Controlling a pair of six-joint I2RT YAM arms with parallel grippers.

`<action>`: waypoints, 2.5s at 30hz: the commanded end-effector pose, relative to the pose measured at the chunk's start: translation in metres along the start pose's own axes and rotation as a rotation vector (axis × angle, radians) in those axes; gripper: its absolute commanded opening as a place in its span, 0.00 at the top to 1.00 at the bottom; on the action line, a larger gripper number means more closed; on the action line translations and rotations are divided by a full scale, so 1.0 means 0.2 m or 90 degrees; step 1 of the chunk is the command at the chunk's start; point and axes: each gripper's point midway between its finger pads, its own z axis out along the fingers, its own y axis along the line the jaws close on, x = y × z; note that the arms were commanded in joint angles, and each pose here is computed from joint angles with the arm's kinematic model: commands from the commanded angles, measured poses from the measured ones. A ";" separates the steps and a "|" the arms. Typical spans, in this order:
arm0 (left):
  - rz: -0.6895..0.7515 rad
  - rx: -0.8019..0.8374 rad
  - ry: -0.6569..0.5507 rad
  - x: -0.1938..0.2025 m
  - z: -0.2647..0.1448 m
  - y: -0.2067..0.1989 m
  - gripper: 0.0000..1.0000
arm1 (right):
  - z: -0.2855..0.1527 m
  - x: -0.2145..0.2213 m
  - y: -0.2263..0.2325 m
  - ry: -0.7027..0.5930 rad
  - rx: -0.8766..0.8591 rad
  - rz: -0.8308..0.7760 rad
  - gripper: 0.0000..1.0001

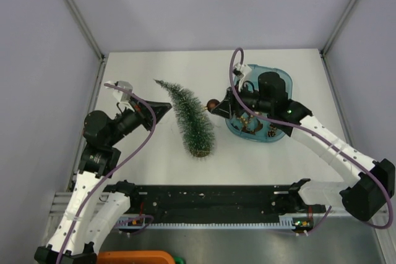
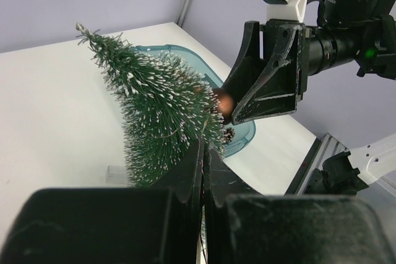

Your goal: Decorate the small christmas tree

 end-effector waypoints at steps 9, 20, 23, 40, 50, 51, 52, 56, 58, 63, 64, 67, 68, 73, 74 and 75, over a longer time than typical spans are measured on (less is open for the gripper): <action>0.011 0.022 -0.025 -0.06 0.00 -0.03 1.00 | -0.05 0.06 -0.03 -0.021 0.009 -0.002 0.92; 0.009 0.025 -0.027 -0.06 0.00 -0.04 1.00 | -0.07 0.13 0.04 -0.030 -0.045 0.035 0.89; 0.010 0.024 -0.027 -0.06 0.00 -0.04 1.00 | -0.07 0.16 0.03 -0.026 -0.045 0.043 0.83; 0.009 0.021 -0.032 -0.06 -0.01 -0.04 1.00 | -0.06 0.16 0.02 -0.033 -0.044 0.041 0.61; 0.008 0.023 -0.032 -0.07 -0.01 -0.04 1.00 | -0.05 0.17 -0.02 -0.028 -0.015 0.046 0.52; 0.009 0.021 -0.033 -0.07 -0.01 -0.04 1.00 | -0.05 0.17 -0.02 -0.028 -0.013 0.046 0.51; 0.010 0.022 -0.033 -0.08 -0.01 -0.04 1.00 | -0.05 0.17 -0.02 -0.026 -0.012 0.048 0.51; 0.010 0.023 -0.034 -0.08 -0.01 -0.04 1.00 | -0.04 0.19 -0.03 -0.020 -0.011 0.055 0.49; 0.009 0.021 -0.034 -0.08 -0.01 -0.04 1.00 | -0.03 0.20 -0.03 -0.015 -0.012 0.061 0.49; 0.009 0.022 -0.035 -0.08 -0.01 -0.04 1.00 | 0.01 0.23 0.00 -0.008 -0.020 0.067 0.47; 0.009 0.021 -0.035 -0.08 -0.01 -0.04 1.00 | 0.01 0.23 0.00 -0.008 -0.022 0.066 0.47; 0.010 0.023 -0.035 -0.08 -0.01 -0.05 1.00 | 0.03 0.24 0.01 -0.005 -0.026 0.071 0.47; 0.010 0.021 -0.037 -0.09 -0.01 -0.04 1.00 | 0.03 0.24 0.01 -0.004 -0.026 0.074 0.47; 0.010 0.022 -0.036 -0.09 -0.01 -0.04 1.00 | 0.04 0.23 0.02 -0.014 -0.030 0.072 0.47; 0.011 0.022 -0.037 -0.09 -0.01 -0.05 1.00 | 0.03 0.23 0.02 -0.015 -0.027 0.073 0.47; 0.010 0.021 -0.037 -0.09 -0.01 -0.04 1.00 | 0.03 0.22 0.02 -0.016 -0.026 0.072 0.47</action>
